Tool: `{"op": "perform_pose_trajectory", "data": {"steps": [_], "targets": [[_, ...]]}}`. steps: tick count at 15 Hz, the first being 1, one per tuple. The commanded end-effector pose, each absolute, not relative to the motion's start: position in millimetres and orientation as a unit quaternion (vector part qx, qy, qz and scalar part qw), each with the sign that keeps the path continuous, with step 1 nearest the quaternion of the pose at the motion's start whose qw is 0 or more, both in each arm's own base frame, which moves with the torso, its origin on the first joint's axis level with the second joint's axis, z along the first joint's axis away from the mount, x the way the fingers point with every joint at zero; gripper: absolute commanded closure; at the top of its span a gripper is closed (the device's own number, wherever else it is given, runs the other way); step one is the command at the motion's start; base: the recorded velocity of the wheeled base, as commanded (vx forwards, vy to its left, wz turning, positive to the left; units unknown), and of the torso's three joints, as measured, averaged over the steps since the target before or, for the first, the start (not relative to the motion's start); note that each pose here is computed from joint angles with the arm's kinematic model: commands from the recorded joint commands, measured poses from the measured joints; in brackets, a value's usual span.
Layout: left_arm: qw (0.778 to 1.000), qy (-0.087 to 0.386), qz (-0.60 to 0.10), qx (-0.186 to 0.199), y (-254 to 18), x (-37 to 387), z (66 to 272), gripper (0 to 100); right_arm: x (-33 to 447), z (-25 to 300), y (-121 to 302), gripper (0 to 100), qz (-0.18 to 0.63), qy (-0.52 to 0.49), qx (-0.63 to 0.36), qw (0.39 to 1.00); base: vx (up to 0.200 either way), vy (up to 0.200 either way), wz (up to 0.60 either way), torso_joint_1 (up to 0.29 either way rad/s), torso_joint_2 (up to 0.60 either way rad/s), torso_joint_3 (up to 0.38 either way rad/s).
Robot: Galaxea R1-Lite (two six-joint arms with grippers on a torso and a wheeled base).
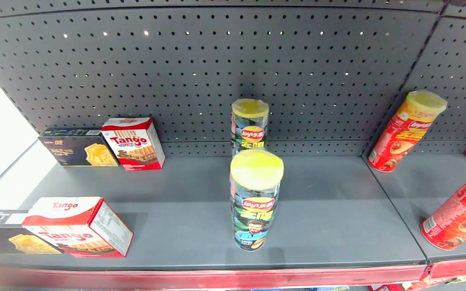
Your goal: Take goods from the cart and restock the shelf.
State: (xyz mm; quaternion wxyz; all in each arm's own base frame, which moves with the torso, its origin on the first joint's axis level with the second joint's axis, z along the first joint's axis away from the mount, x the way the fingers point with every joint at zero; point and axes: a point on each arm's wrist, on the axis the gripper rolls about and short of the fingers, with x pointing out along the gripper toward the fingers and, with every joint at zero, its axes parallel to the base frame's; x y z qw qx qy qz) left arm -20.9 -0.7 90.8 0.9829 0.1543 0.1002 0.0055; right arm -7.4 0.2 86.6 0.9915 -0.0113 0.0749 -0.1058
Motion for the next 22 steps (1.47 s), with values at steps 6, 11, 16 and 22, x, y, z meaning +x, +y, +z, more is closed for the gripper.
{"op": "perform_pose_trajectory", "data": {"steps": [6, 11, 16, 22], "targets": [[0.985, 0.092, 0.026, 0.143, -1.7, -22.9, 89.9, 0, -15.5, 83.5, 2.3, 0, -0.106, 0.013, 0.012, 0.994, 0.0, 0.0, 0.0, 0.0, 0.0, 0.0], [0.985, 0.092, 0.026, 0.142, -1.7, -22.9, 89.9, 0, -14.8, 76.8, 3.0, 0, -0.041, 0.059, 0.006, 0.997, 0.0, 0.0, 0.0, 0.0, 0.0, 0.0], [0.985, 0.092, 0.029, 0.141, -1.6, -22.9, 89.9, 0, -15.1, 77.2, 2.7, 0, -0.046, 0.052, 0.006, 0.998, 0.0, 0.0, 0.0, 0.0, 0.0, 0.0], [0.986, 0.092, 0.029, 0.137, -1.5, -23.0, 89.8, 0, -22.9, 75.3, 0.7, 0, 0.016, 0.002, 0.002, 1.0, 0.0, 0.0, 0.0, 0.0, 0.0, 0.0]]}}
